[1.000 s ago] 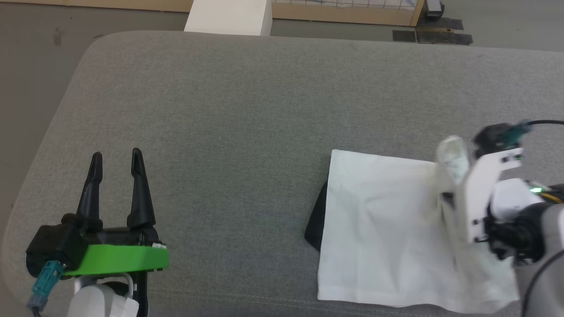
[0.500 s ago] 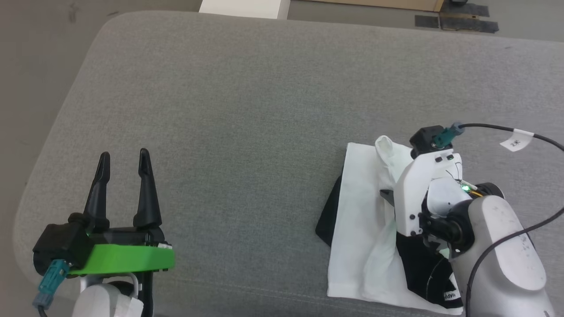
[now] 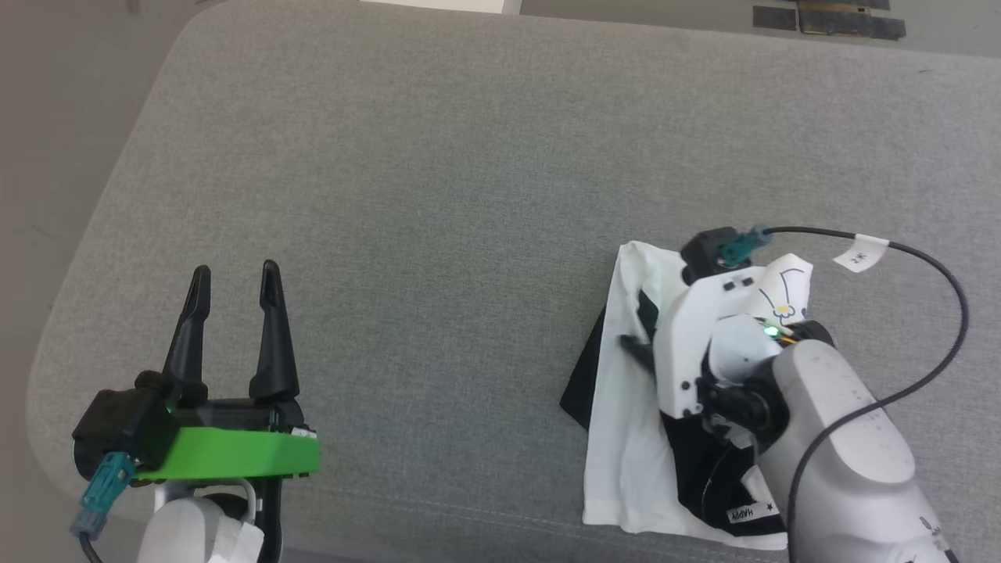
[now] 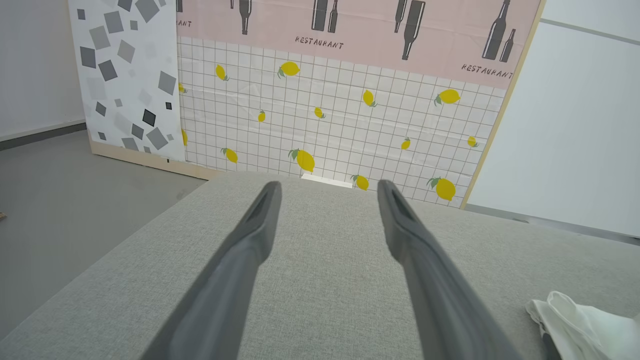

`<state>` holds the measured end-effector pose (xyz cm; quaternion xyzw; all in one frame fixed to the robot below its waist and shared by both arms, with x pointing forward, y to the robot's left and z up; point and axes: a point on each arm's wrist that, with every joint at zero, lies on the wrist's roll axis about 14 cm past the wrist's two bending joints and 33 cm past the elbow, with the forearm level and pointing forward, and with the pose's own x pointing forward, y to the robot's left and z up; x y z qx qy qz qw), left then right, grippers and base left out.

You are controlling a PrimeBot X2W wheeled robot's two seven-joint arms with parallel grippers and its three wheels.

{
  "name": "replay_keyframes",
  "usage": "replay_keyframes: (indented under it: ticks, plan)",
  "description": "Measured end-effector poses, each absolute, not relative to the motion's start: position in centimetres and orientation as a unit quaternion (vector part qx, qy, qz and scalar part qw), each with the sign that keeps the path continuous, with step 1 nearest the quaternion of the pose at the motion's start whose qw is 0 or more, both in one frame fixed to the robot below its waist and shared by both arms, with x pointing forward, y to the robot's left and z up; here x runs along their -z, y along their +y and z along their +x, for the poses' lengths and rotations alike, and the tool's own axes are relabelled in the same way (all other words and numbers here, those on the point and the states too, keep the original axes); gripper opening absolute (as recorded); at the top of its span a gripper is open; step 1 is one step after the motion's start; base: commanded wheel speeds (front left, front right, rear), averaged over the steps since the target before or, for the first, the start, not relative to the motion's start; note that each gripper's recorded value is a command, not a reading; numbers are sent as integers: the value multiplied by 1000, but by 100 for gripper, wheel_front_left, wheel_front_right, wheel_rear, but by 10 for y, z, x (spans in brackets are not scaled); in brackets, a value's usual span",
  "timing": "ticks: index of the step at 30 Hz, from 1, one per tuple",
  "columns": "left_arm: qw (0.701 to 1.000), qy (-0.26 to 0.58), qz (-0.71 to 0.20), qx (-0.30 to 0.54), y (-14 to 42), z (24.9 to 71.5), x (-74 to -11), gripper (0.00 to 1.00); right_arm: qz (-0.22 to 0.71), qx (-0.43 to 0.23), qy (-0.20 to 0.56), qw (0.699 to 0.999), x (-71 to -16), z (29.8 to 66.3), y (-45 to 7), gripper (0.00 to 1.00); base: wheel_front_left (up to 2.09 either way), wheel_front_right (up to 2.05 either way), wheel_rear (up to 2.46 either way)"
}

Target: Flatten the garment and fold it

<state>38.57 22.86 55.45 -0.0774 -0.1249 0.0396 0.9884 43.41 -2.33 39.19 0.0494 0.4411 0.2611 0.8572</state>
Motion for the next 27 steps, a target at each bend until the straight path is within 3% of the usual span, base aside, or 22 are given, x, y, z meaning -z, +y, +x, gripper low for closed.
replay_keyframes:
  ticks: [9,15,20,27]
  plan:
    - [987,-137,-82,-27,221,385,-563,100,84,-333,317,884,-468,444,20,100,0,0,0]
    - [985,-149,-82,-14,213,384,-572,100,68,-261,229,935,-512,468,-33,100,0,0,0]
    - [984,-154,-84,-4,206,385,-575,100,57,-160,253,952,-491,455,-105,100,0,0,0]
    - [986,-143,-87,3,201,387,-568,100,51,-90,344,933,-438,418,-148,100,0,0,0]
